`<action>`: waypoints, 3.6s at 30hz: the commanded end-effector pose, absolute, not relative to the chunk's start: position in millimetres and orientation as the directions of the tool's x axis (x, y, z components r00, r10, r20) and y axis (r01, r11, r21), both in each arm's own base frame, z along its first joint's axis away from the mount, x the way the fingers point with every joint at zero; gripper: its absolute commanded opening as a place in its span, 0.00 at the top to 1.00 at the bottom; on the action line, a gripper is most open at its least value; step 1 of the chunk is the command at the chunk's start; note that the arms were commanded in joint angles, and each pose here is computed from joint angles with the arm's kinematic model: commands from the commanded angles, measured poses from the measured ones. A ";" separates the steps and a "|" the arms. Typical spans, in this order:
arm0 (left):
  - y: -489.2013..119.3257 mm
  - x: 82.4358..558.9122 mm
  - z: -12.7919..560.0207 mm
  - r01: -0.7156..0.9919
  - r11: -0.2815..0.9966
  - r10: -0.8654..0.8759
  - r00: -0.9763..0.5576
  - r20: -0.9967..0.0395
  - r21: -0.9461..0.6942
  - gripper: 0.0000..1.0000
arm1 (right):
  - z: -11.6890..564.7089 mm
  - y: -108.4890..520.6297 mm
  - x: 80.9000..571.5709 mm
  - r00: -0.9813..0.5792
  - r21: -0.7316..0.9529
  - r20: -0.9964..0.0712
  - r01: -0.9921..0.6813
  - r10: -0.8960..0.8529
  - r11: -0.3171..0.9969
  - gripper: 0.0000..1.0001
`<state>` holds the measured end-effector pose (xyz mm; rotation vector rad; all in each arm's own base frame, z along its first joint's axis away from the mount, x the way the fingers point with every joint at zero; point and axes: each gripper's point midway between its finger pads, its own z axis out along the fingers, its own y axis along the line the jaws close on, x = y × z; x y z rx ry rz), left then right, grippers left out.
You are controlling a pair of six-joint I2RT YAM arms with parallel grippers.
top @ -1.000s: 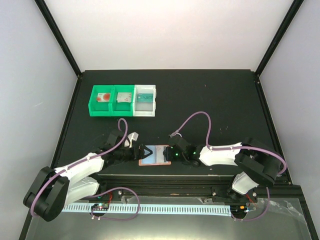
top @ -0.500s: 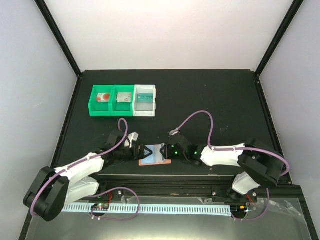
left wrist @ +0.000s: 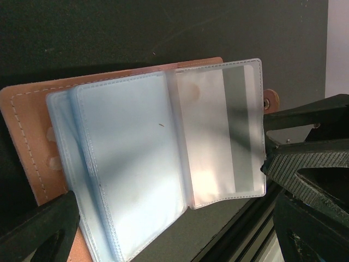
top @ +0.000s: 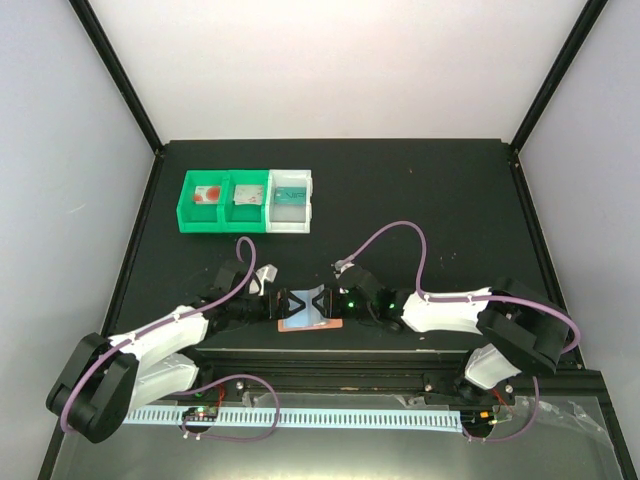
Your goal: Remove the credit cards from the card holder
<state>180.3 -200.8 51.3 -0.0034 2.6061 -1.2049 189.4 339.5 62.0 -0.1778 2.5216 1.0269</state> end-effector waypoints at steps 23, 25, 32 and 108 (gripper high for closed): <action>-209.3 184.1 87.4 0.117 0.560 -0.190 -0.945 -0.265 -0.820 0.01 | 76.0 372.9 176.4 -0.930 0.765 -0.368 -0.303 -0.001 0.568 0.58; -207.9 184.5 87.0 0.117 0.567 -0.194 -0.943 -0.271 -0.815 0.01 | 72.3 368.9 176.9 -0.930 0.755 -0.367 -0.296 0.003 0.585 0.58; -201.8 183.6 84.5 0.118 0.598 -0.198 -0.937 -0.289 -0.793 0.02 | 60.9 352.4 178.0 -0.928 0.706 -0.373 -0.276 0.010 0.652 0.60; -192.0 175.5 19.8 0.104 0.701 -0.107 -0.963 -0.248 -0.705 0.98 | 37.2 328.5 202.2 -0.900 0.605 -0.426 -0.202 0.098 0.770 0.99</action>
